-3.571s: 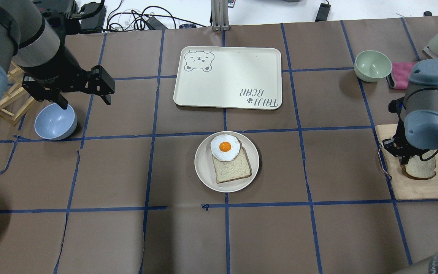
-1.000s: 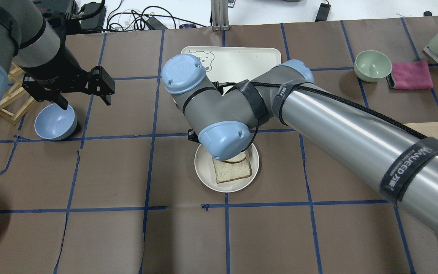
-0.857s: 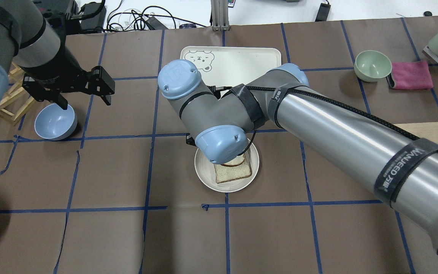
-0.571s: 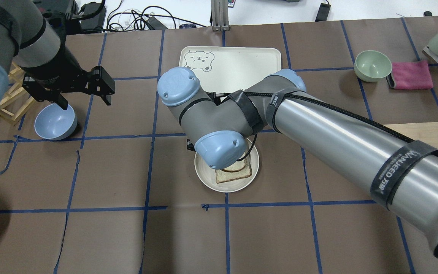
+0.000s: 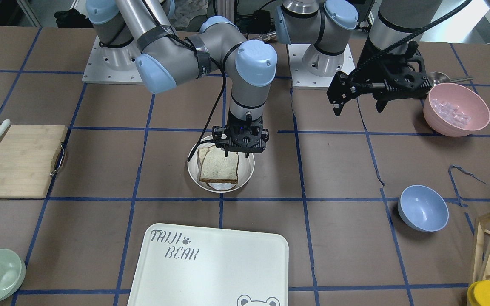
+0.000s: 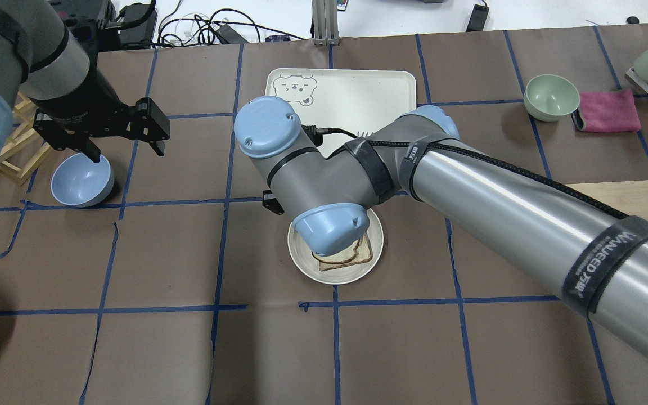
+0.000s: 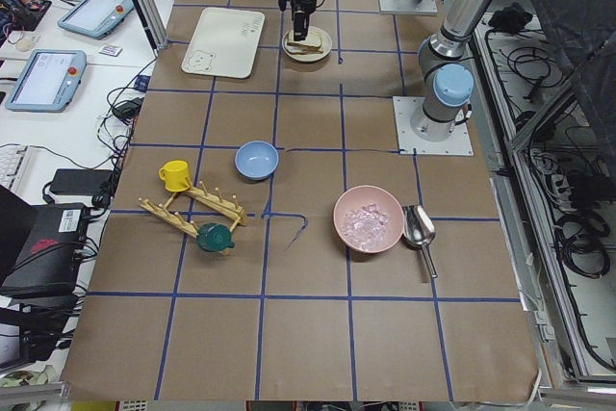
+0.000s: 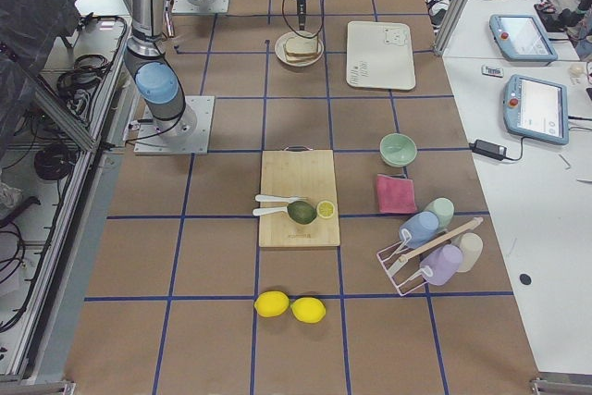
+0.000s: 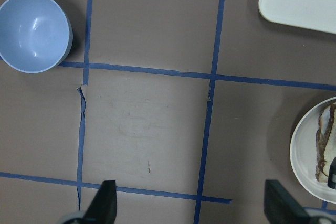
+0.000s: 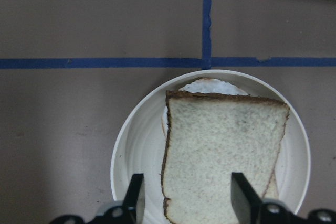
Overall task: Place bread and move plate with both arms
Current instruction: 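Lower the bread onto the egg-topped slice and open the right gripper, then raise the right gripper away while the left arm reaches toward the plate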
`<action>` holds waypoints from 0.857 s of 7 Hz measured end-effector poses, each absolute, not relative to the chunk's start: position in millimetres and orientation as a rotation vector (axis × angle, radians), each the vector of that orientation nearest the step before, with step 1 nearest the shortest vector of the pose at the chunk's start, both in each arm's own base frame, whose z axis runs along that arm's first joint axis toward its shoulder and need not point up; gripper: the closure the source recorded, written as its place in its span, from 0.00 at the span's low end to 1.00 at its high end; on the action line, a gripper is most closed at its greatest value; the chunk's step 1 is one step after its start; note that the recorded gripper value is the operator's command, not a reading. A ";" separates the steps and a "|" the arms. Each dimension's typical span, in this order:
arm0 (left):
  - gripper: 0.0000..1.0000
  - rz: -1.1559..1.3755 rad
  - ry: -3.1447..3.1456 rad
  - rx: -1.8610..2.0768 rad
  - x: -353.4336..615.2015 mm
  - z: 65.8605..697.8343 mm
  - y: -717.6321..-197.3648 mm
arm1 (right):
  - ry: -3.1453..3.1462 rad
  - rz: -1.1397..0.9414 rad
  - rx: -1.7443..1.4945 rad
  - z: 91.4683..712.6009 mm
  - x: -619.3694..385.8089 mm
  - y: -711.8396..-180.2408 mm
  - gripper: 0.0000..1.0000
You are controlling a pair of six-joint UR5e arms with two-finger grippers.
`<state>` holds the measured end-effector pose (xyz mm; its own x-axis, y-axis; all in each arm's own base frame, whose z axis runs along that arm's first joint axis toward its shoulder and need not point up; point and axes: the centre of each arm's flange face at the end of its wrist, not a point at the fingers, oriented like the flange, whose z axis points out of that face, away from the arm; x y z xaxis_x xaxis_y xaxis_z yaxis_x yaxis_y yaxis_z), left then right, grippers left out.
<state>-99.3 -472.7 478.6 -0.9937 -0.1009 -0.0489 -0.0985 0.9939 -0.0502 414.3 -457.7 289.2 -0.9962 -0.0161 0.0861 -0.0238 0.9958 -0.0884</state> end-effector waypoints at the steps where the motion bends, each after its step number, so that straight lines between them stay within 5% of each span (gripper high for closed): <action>1: 0.00 -0.057 3.087 -0.155 -99.2 473.3 -475.6 | -3.062 0.104 0.078 316.2 380.4 -475.7 0.00; 6: 0.00 0.018 3.084 -0.167 -94.1 444.7 -489.7 | -3.163 -0.103 0.182 492.1 173.5 -557.9 0.00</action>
